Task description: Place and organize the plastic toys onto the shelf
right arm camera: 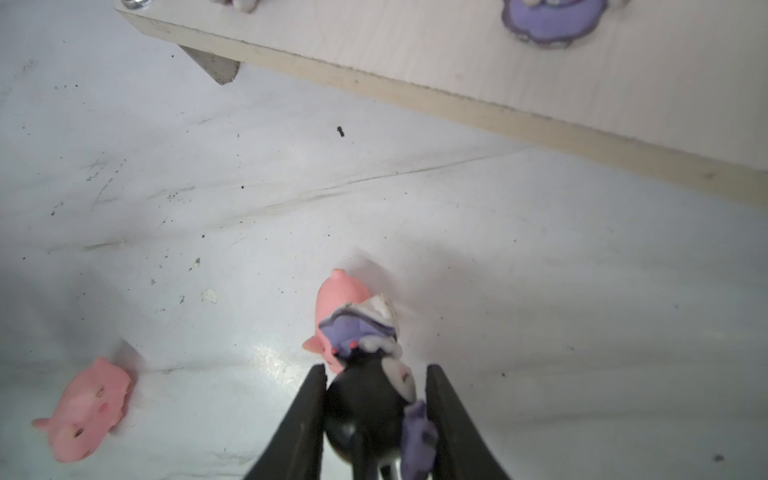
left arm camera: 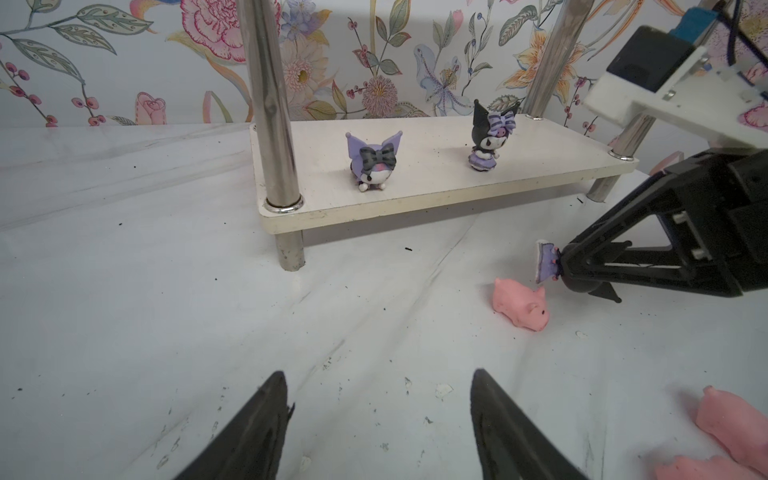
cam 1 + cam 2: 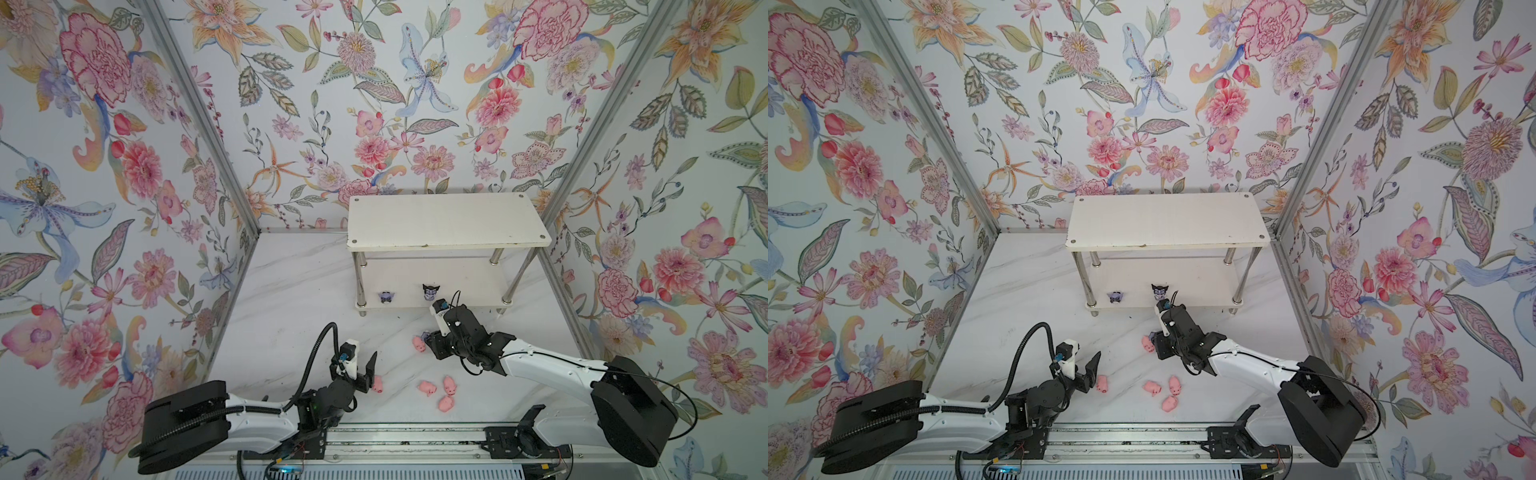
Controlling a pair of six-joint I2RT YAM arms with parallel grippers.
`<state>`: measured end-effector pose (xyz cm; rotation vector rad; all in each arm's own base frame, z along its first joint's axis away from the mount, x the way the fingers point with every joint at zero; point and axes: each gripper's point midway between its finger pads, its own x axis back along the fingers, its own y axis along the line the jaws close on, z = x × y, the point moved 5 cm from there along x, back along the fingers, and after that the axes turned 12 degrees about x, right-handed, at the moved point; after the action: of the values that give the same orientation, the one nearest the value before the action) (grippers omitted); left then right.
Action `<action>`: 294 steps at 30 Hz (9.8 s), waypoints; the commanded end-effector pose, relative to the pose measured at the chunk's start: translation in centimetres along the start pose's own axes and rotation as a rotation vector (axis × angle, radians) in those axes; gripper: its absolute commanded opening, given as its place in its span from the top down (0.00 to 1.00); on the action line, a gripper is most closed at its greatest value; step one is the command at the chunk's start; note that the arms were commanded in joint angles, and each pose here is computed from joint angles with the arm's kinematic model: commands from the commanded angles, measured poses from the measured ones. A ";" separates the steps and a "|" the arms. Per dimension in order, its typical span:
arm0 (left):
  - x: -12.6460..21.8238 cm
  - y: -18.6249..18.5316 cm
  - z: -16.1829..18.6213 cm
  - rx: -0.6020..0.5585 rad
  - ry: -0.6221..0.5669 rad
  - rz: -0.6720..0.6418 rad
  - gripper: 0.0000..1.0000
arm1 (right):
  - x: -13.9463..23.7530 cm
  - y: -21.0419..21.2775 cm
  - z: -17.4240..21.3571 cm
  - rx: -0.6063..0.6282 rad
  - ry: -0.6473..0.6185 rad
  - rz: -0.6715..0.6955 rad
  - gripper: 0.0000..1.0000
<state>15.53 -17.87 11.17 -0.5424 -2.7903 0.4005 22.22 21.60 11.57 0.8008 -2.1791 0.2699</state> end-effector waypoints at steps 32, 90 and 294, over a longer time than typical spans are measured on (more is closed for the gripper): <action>2.6 6.5 0.7 0.160 -0.080 -0.135 0.32 | -5.7 16.2 -0.3 0.638 -0.066 0.040 0.78; -2.7 1.6 1.5 -0.051 0.106 -0.043 0.19 | -3.9 14.1 5.5 0.109 0.065 -0.283 1.00; 2.9 1.5 -1.7 -0.065 -0.135 0.141 0.21 | 0.1 -17.8 -5.8 0.200 -0.039 0.490 0.61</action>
<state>14.41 -17.07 18.96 -0.8099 -2.9546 0.5572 36.92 10.18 15.46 0.3371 -2.4040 0.7329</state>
